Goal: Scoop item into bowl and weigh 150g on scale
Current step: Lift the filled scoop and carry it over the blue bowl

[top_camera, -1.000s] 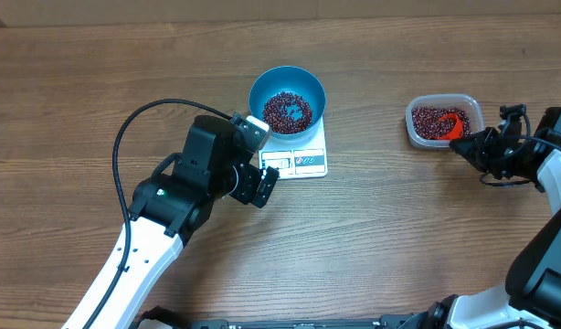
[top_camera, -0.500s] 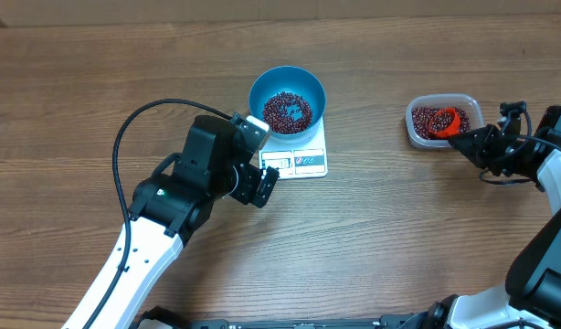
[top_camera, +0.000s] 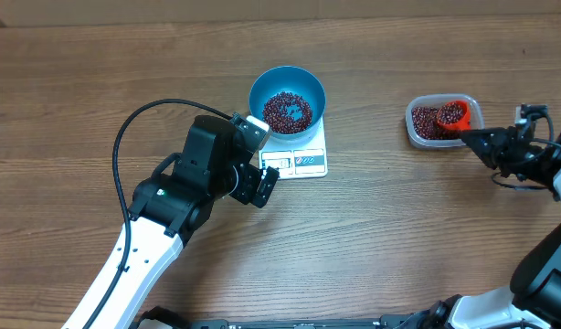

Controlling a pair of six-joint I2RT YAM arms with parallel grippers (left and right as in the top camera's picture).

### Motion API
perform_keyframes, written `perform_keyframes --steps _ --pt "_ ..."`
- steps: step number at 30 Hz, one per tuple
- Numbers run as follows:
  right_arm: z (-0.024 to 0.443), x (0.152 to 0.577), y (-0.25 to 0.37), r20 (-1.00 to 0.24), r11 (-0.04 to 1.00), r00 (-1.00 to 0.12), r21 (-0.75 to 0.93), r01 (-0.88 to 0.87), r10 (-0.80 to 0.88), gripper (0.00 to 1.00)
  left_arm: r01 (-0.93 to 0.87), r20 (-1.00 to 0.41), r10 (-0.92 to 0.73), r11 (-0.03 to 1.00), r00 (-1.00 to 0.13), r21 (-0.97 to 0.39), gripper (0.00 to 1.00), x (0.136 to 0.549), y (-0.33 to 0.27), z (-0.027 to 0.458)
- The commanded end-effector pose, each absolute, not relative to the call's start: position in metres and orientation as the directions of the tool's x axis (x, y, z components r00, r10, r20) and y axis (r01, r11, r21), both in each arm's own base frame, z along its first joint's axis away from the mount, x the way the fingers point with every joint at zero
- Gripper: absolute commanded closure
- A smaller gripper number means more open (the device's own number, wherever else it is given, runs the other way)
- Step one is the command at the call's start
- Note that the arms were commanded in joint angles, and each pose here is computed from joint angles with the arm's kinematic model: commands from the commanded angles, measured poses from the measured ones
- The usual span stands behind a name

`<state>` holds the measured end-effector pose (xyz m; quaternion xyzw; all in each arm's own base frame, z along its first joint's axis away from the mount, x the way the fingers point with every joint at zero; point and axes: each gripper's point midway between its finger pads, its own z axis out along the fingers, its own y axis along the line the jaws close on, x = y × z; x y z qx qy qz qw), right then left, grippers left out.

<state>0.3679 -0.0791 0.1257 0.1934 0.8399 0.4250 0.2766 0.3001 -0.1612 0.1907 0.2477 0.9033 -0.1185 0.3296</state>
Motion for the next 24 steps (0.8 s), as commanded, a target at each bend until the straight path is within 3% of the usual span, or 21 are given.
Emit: perform_keyframes --steps 1,14,24 --pt "0.141 0.369 -0.069 -0.309 0.493 -0.773 0.870 0.007 0.554 0.96 0.521 -0.652 0.361 0.851 -0.667 -0.063 0.01 0.301 -0.162 0.189" --pt "0.168 0.366 -0.051 -0.334 0.383 -0.780 0.914 -0.131 0.529 0.96 0.522 -0.652 0.361 0.851 -0.667 -0.062 0.00 0.301 -0.162 0.189" --pt "0.167 0.369 -0.009 -0.332 0.366 -0.835 0.915 -0.171 0.438 0.96 0.521 -0.652 0.361 0.851 -0.667 -0.063 0.00 0.301 -0.162 0.189"
